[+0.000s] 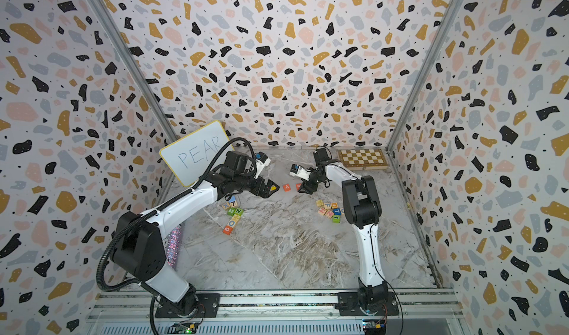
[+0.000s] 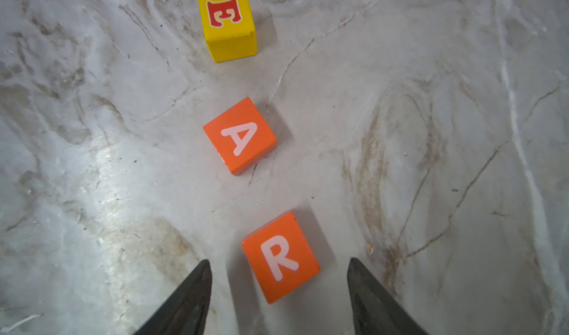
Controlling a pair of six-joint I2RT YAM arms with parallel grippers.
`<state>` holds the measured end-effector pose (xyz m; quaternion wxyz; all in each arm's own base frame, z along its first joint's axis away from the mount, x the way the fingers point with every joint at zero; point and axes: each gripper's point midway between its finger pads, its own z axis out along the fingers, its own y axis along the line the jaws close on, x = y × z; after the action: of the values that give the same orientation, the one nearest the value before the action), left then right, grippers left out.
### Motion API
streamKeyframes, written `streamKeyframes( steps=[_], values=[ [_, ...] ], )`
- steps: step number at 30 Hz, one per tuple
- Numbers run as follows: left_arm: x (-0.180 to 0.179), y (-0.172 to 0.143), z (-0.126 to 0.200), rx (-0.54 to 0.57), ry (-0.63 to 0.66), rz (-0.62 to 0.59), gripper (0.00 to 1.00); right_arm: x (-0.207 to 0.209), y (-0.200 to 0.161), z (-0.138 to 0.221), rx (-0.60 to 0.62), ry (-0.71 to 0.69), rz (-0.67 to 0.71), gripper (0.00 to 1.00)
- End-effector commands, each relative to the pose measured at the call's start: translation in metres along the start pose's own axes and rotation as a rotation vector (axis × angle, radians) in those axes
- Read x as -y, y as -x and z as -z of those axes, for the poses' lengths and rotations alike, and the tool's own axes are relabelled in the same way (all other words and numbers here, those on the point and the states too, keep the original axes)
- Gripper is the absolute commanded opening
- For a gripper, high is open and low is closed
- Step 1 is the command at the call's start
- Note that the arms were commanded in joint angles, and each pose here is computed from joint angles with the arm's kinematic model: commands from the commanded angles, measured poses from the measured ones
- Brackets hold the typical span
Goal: Spell the uppercase word “pear” with letter blocks
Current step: Pick up the letter block from the center of the board.
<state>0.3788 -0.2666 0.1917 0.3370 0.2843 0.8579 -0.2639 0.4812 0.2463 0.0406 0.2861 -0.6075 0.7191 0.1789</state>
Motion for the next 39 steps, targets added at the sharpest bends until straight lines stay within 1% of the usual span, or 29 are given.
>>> streamKeyframes(
  steps=[1, 6, 7, 13, 21, 27, 28, 29, 33, 36, 39],
  values=[
    [0.006, 0.019, 0.009, 0.044, -0.021, -0.035, 0.99, 0.003, 0.007, 0.0, 0.002, -0.001, 0.037, 0.68],
    [0.005, 0.016, 0.002, 0.021, -0.029, -0.027, 0.99, 0.0, 0.007, -0.006, -0.007, 0.013, 0.047, 0.6],
    [0.007, 0.017, 0.001, 0.018, -0.036, -0.029, 0.99, 0.001, 0.006, -0.006, -0.008, 0.012, 0.047, 0.59],
    [0.008, 0.011, -0.011, -0.022, -0.04, -0.031, 0.99, 0.0, 0.003, -0.01, -0.015, 0.018, 0.043, 0.48],
    [0.01, 0.007, -0.021, -0.042, -0.056, -0.02, 0.99, -0.005, 0.003, -0.009, -0.015, 0.033, 0.051, 0.34],
    [0.01, 0.006, -0.021, -0.046, -0.053, -0.024, 0.99, -0.006, 0.006, -0.009, 0.0, 0.036, 0.052, 0.34],
    [0.01, 0.006, -0.021, -0.046, -0.053, -0.023, 0.99, -0.006, 0.007, -0.01, 0.0, 0.035, 0.049, 0.36],
    [0.01, 0.005, -0.022, -0.049, -0.054, -0.021, 0.99, -0.006, 0.007, -0.011, -0.004, 0.032, 0.05, 0.43],
    [0.01, 0.005, -0.021, -0.048, -0.055, -0.02, 0.99, -0.006, 0.007, -0.016, -0.027, 0.021, 0.062, 0.45],
    [0.011, 0.007, -0.021, -0.042, -0.059, -0.017, 0.99, -0.003, 0.008, -0.018, -0.028, 0.022, 0.049, 0.45],
    [0.012, 0.008, -0.021, -0.043, -0.06, -0.021, 0.99, -0.003, 0.007, -0.02, -0.04, 0.032, 0.036, 0.38]
  ],
)
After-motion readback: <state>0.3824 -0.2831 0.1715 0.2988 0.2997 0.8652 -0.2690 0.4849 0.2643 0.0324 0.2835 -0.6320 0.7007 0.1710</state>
